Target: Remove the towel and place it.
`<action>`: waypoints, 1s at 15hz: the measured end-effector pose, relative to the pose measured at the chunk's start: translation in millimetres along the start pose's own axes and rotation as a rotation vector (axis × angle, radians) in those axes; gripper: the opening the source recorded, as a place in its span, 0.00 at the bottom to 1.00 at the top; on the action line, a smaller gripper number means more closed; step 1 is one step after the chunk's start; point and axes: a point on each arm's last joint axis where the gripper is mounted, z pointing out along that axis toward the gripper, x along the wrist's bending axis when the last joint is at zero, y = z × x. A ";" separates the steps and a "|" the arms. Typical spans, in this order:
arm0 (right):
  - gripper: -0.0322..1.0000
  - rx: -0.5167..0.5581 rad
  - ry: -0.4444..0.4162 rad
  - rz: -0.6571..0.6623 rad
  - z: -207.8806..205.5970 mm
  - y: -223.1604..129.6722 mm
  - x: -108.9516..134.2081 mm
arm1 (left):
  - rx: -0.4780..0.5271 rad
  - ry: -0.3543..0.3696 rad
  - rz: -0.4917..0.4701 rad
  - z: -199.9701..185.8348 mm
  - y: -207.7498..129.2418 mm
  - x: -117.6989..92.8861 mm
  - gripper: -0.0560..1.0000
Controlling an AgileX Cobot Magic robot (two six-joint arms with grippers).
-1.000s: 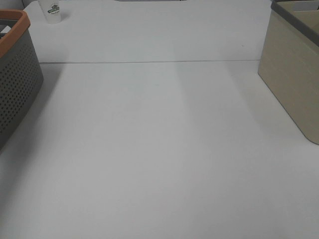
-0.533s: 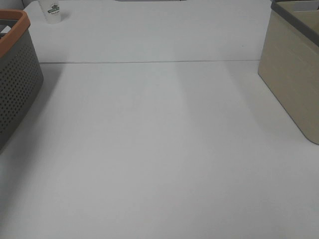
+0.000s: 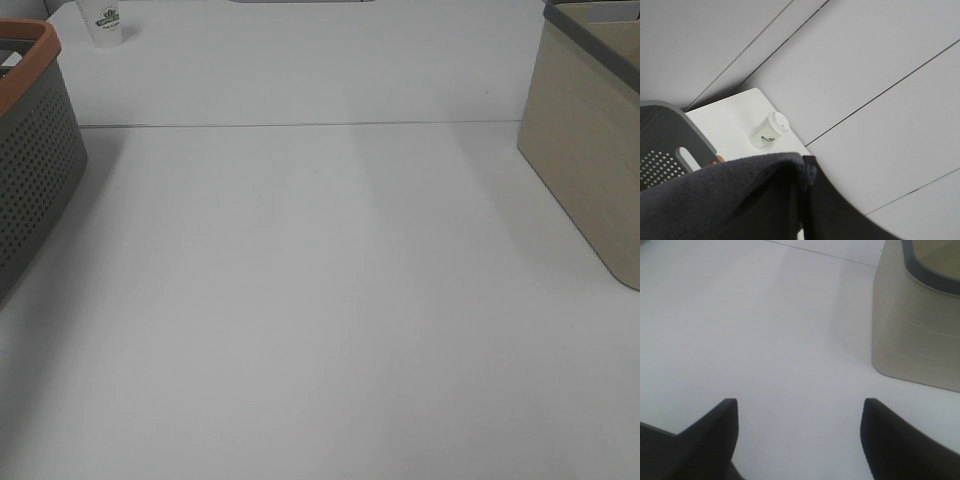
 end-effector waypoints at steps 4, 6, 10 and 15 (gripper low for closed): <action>0.70 0.000 0.000 0.000 0.0 0.0 0.0 | 0.000 -0.253 -0.015 -12.2 20.5 -44.0 0.05; 0.70 0.000 0.000 0.000 0.0 0.0 0.0 | -0.028 -0.323 -0.020 -19.4 33.2 -60.4 0.05; 0.70 0.000 0.000 0.000 0.0 0.0 0.0 | -0.085 -0.549 -0.034 -34.0 65.2 -108.3 0.05; 0.70 0.000 0.000 0.000 0.0 0.0 0.0 | 0.004 -0.675 -0.088 -17.6 43.3 -142.8 0.05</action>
